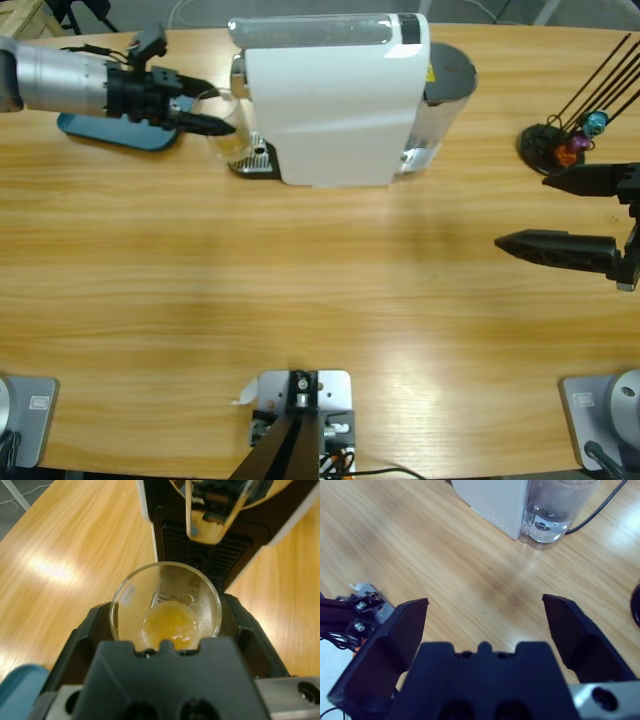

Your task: Pour coffee

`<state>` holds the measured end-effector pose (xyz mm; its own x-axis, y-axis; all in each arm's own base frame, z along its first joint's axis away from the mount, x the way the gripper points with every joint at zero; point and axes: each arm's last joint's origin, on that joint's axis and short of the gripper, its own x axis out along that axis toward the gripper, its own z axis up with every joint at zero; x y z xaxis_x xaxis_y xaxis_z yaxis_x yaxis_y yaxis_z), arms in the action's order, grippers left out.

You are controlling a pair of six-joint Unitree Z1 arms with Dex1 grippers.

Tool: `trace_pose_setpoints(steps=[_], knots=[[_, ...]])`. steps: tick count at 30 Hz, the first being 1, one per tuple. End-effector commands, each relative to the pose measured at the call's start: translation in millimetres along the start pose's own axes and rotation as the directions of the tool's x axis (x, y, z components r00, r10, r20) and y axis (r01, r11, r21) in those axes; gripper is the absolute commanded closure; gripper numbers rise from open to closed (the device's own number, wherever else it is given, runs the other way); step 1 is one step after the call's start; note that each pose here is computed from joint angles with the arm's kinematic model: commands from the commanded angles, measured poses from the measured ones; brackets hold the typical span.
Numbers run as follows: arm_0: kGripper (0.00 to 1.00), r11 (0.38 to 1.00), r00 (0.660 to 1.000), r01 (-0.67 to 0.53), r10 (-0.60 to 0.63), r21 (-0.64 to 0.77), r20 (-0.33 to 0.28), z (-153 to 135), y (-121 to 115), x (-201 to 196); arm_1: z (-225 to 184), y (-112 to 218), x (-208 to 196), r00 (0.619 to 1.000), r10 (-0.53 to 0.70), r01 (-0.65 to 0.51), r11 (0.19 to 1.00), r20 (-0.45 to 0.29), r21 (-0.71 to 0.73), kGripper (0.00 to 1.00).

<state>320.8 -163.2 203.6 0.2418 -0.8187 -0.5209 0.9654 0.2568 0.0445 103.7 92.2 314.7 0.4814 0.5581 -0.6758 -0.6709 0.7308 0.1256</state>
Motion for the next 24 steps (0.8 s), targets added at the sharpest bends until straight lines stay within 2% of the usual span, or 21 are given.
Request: trace_pose_setpoints(steps=[1, 3, 6, 8, 11, 13, 14, 18, 21, 24], knots=[[1.000, 0.993, 0.993, -0.109, 0.110, -0.033, 0.036, 15.1, -22.2, -52.0, -1.4, -1.1, -0.3, 1.000, -0.007, 0.007, 1.000, 0.013, 0.009, 0.000], [1.000, 0.981, 0.981, -0.188, 0.189, -0.044, 0.041, 22.0, -29.8, -72.9, -2.4, -1.6, 0.6, 1.000, -0.013, 0.013, 1.000, 0.017, 0.008, 0.000], [1.000, 0.930, 0.936, -0.348, 0.351, -0.120, 0.000, 19.5, -33.3, -102.1, -0.8, -2.3, 2.9, 0.999, -0.021, 0.021, 1.000, 0.030, 0.007, 0.000], [1.000, 0.867, 0.882, -0.471, 0.468, -0.161, -0.058, 12.3, -33.8, -118.7, 2.4, -2.8, 5.2, 0.999, -0.028, 0.028, 1.000, 0.045, 0.006, 0.000], [1.000, 0.731, 0.759, -0.651, 0.633, -0.204, -0.153, 9.5, -33.5, -138.0, 6.5, -3.0, 5.7, 0.997, -0.034, 0.034, 0.999, 0.063, 0.004, 0.000], [1.000, 0.639, 0.685, -0.727, 0.698, -0.252, -0.207, 4.8, -28.4, -146.0, 7.3, -3.1, 5.9, 0.997, -0.036, 0.035, 0.999, 0.067, 0.004, 0.000], [1.000, 0.609, 0.666, -0.744, 0.710, -0.276, -0.230, 1.0, -23.9, -146.4, 6.8, -3.1, 5.3, 0.997, -0.036, 0.036, 0.999, 0.070, 0.003, 0.000], [1.000, 0.608, 0.677, -0.736, 0.678, -0.299, -0.288, -18.5, -6.4, -127.7, 2.7, -2.4, 0.0, 0.997, -0.034, 0.034, 0.999, 0.073, 0.004, 0.000], [1.000, 0.593, 0.664, -0.747, 0.693, -0.301, -0.281, -30.3, 14.9, -114.3, -2.6, -1.4, -8.2, 0.997, -0.034, 0.033, 0.999, 0.074, 0.012, 0.000], [1.000, 0.592, 0.667, -0.744, 0.691, -0.311, -0.280, -36.2, 26.3, -103.3, -7.8, -1.1, -15.2, 0.996, -0.041, 0.041, 0.999, 0.074, 0.012, 0.000]])
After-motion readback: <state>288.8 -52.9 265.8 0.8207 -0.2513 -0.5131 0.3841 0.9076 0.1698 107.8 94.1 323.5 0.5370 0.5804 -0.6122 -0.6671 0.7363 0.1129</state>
